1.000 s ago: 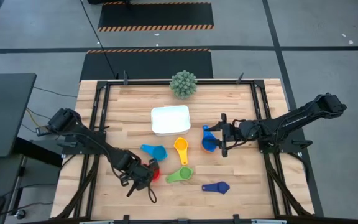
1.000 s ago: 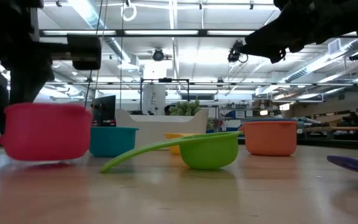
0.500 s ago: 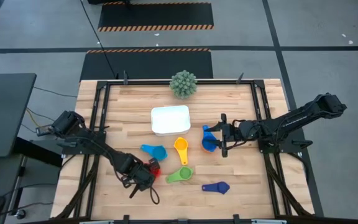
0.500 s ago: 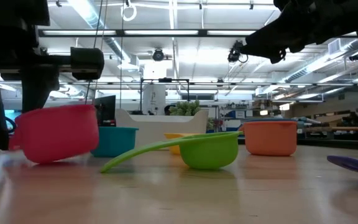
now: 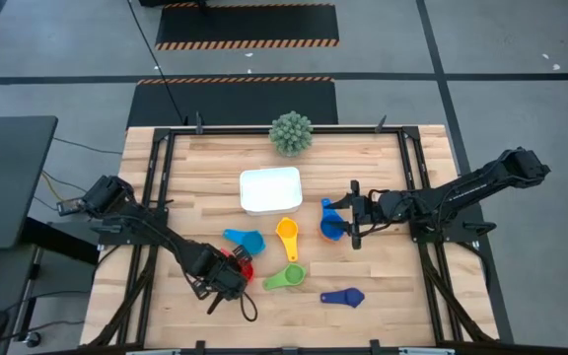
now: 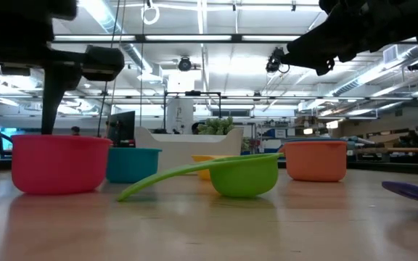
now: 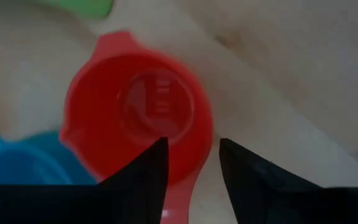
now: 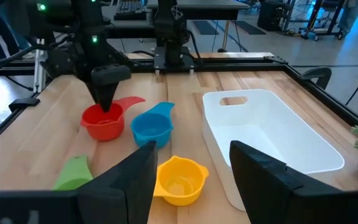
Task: Nest measuring cups in basket
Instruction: Stack the left blue nesting cup on the red nesting cup
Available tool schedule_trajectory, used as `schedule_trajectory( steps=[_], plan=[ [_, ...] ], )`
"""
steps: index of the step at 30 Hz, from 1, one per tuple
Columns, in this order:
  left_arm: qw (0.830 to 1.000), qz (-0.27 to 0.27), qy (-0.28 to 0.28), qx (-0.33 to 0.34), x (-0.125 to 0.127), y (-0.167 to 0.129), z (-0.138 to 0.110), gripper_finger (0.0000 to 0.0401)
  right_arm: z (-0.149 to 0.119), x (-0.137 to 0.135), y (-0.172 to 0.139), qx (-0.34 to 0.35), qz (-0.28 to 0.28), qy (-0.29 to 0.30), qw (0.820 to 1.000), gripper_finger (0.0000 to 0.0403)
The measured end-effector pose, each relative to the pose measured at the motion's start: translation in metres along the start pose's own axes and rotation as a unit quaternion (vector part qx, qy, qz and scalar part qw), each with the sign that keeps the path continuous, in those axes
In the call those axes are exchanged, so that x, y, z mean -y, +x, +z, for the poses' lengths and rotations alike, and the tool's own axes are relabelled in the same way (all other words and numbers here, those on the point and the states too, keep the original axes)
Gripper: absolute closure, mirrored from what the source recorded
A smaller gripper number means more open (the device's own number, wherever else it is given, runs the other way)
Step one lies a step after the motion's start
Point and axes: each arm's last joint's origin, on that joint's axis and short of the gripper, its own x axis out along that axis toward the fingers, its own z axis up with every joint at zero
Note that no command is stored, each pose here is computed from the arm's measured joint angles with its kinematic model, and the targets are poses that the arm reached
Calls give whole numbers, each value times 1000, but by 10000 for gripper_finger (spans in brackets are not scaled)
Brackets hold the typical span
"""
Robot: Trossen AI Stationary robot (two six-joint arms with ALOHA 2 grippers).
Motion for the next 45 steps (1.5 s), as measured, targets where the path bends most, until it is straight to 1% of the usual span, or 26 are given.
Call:
schedule_trajectory(
  steps=[7,11,14,16,19,22,27,31,41,45],
  plan=[
    [1000,-4,-17,-25,-6,-18,1,250,0,0,0,0,0,0,1000,194],
    [998,31,-40,-25,-19,-28,-6,250,0,0,0,0,0,0,1000,194],
    [996,56,-73,-19,-33,-36,-14,250,0,0,0,0,0,0,1000,194],
    [993,63,-101,-17,-41,-36,-19,250,0,0,0,0,0,0,1000,194],
    [988,73,-134,-8,-53,-27,-27,251,0,0,0,-1,1,0,1000,194],
    [984,86,-155,6,-61,-17,-30,251,0,-1,0,-2,1,-1,1000,194],
    [985,88,-147,9,-63,-15,-32,251,-1,-1,0,-3,1,-2,1000,194],
    [987,74,-140,12,-62,-14,-32,251,-1,-1,0,-2,1,-2,1000,194],
    [990,60,-122,-22,-61,7,-30,251,-1,-1,0,-3,2,0,1000,194],
    [991,60,-118,-23,-61,7,-30,265,-1,-1,0,-3,2,0,1000,194]
  ],
)
